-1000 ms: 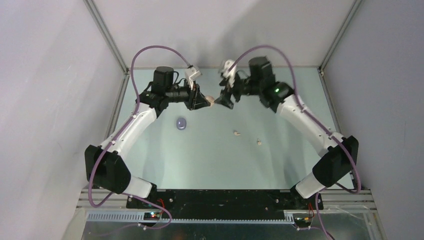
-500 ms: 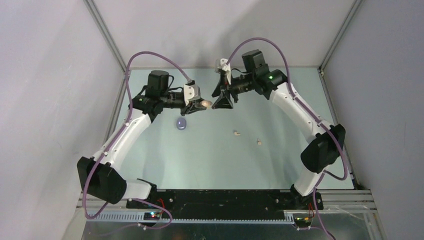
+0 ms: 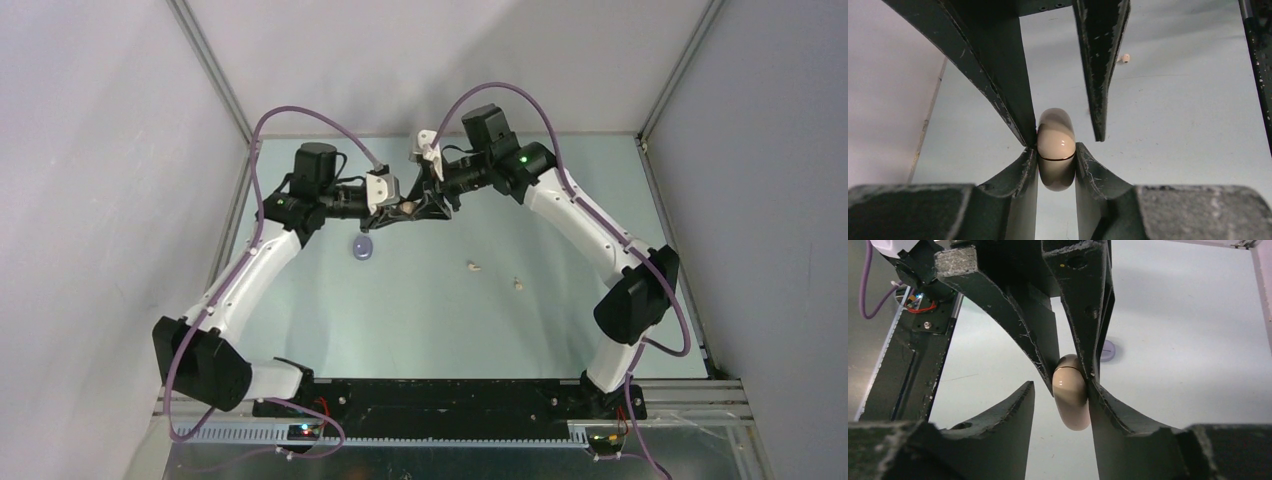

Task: Insert the wireless bluetooth earbuds into the charging case
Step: Open the charging case.

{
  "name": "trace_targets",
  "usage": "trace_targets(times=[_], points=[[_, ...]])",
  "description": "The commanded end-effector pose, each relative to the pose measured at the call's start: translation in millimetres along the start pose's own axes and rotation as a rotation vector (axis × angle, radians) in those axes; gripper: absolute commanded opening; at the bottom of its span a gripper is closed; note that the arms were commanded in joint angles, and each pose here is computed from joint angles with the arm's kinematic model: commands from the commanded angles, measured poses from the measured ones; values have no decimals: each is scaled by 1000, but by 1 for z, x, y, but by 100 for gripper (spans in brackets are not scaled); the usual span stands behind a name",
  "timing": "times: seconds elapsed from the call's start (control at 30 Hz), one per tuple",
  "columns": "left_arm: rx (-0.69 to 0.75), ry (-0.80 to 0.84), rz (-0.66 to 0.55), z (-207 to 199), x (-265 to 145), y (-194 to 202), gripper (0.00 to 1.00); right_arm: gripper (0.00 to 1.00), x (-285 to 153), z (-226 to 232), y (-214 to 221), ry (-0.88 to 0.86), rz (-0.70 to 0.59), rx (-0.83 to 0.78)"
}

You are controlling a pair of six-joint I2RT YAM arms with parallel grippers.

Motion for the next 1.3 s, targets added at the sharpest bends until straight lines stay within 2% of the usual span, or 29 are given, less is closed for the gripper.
trace_targets(times=[0.0,0.07,0.13,0.17,0.37,0.43,0.47,0.53,0.6,0.77,0.9,1.1,1.27], points=[[70,-50,-54,6,-6,-17,0,46,2,3,-4,41,11,-53],[62,-56,-55,5,-6,-16,0,44,2,3,-3,61,12,-57],[58,-61,-56,5,-6,-17,0,37,1,2,-2,80,16,-59],[58,-62,-57,4,-6,-17,0,31,0,2,-2,90,18,-64],[20,-72,-56,5,-5,-16,2,12,-1,3,0,111,7,-82],[0,-83,-49,6,-5,-15,13,5,-2,3,-2,114,-2,-80],[-12,-85,-46,6,-4,-15,23,4,-3,3,-3,116,-7,-73],[-22,-89,-33,6,-4,-13,38,2,-5,2,-4,118,-19,-58],[-19,-89,-18,5,-5,-11,46,1,-8,1,-5,118,-28,-48],[-30,-70,3,1,-4,-5,53,1,-14,-2,-6,116,-39,-34],[-50,-54,2,1,-2,-2,55,0,-16,-2,-7,113,-47,-28],[-55,-31,-19,2,2,0,46,0,-15,-3,-7,113,-54,-11],[-77,-40,-34,5,4,-2,46,0,-11,-4,-9,112,-63,-5]])
Point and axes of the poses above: each gripper's point midway between its finger pads, its own x axis out along the fingers, its own z axis along the line the jaws close on, y = z × x, the point moved 9 cm from there along -x, back along the fingers, and after that the axes turned 13 degrees about x, right-handed, at the moved point
